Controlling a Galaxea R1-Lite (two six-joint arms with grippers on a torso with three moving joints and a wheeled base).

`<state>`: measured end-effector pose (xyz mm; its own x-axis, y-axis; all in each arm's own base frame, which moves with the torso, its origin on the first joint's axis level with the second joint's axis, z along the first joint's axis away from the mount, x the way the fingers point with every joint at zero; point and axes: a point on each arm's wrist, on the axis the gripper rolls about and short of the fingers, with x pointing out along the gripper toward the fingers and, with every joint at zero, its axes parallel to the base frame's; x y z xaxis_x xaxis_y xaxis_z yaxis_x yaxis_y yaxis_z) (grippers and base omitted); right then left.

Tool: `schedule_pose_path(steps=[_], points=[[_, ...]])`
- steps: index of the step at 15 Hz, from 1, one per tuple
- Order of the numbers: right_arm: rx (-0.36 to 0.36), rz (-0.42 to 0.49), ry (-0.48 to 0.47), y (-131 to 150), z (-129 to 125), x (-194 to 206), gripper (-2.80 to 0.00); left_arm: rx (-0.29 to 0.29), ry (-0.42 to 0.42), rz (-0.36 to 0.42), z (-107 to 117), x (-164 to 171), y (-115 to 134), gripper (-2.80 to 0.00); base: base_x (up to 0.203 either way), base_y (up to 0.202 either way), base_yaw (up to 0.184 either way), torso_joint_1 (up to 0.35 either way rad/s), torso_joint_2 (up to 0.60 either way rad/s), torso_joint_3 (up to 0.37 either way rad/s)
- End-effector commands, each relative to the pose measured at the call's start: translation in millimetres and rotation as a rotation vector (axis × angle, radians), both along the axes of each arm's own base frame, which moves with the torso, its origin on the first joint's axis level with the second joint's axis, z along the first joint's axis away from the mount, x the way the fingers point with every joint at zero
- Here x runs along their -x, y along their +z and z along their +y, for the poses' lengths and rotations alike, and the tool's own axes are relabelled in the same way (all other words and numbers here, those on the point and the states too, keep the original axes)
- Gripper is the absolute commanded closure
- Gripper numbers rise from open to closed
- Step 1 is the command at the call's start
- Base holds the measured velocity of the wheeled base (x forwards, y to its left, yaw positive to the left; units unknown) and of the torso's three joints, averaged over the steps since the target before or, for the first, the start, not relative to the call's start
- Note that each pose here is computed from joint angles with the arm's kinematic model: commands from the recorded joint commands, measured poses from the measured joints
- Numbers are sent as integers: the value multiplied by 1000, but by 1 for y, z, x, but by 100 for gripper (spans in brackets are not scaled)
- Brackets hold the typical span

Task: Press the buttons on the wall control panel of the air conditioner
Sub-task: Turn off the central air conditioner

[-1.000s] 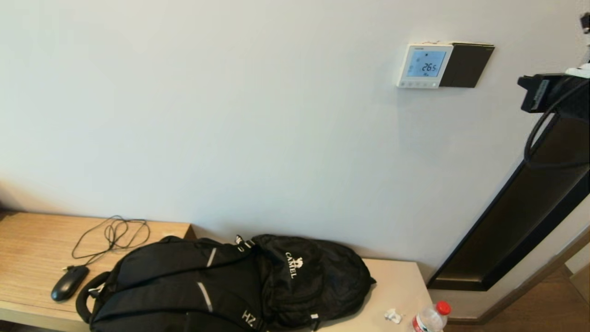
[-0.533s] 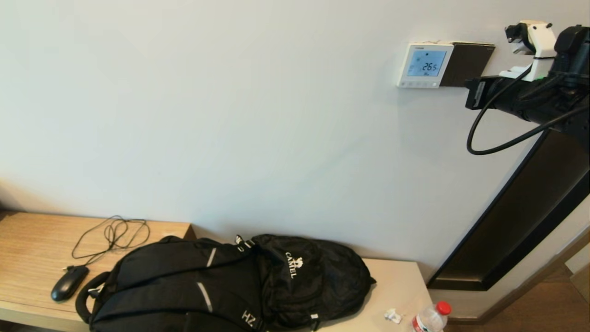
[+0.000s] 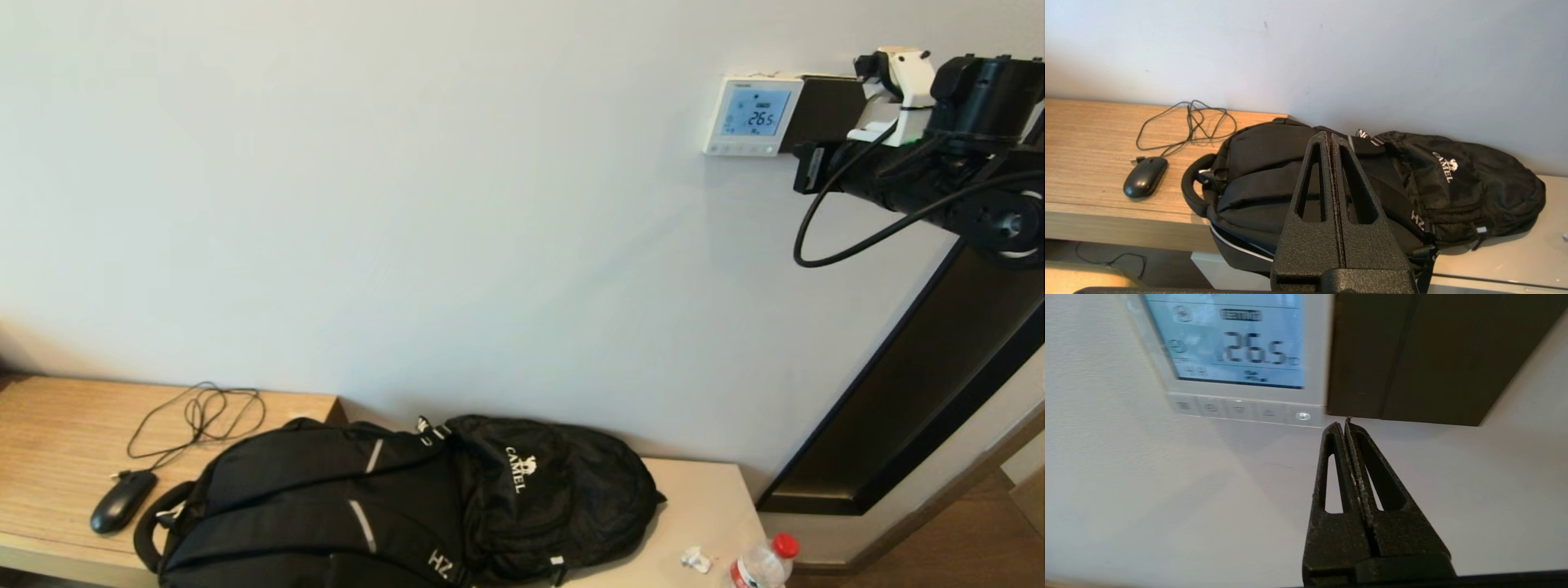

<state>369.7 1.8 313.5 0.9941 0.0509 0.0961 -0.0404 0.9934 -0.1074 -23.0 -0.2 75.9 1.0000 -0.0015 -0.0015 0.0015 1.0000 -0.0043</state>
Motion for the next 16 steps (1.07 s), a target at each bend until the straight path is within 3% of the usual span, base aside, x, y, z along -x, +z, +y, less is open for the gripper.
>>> schedule_pose_path(steps=[1,16], points=[[1,0,17,-1,7,-3,0,0,0,-1,0,0,0,0,0,0,0,0,0,0],[1,-14,26,-2,13,-18,0,0,0,-1,0,0,0,0,0,0,0,0,0,0]])
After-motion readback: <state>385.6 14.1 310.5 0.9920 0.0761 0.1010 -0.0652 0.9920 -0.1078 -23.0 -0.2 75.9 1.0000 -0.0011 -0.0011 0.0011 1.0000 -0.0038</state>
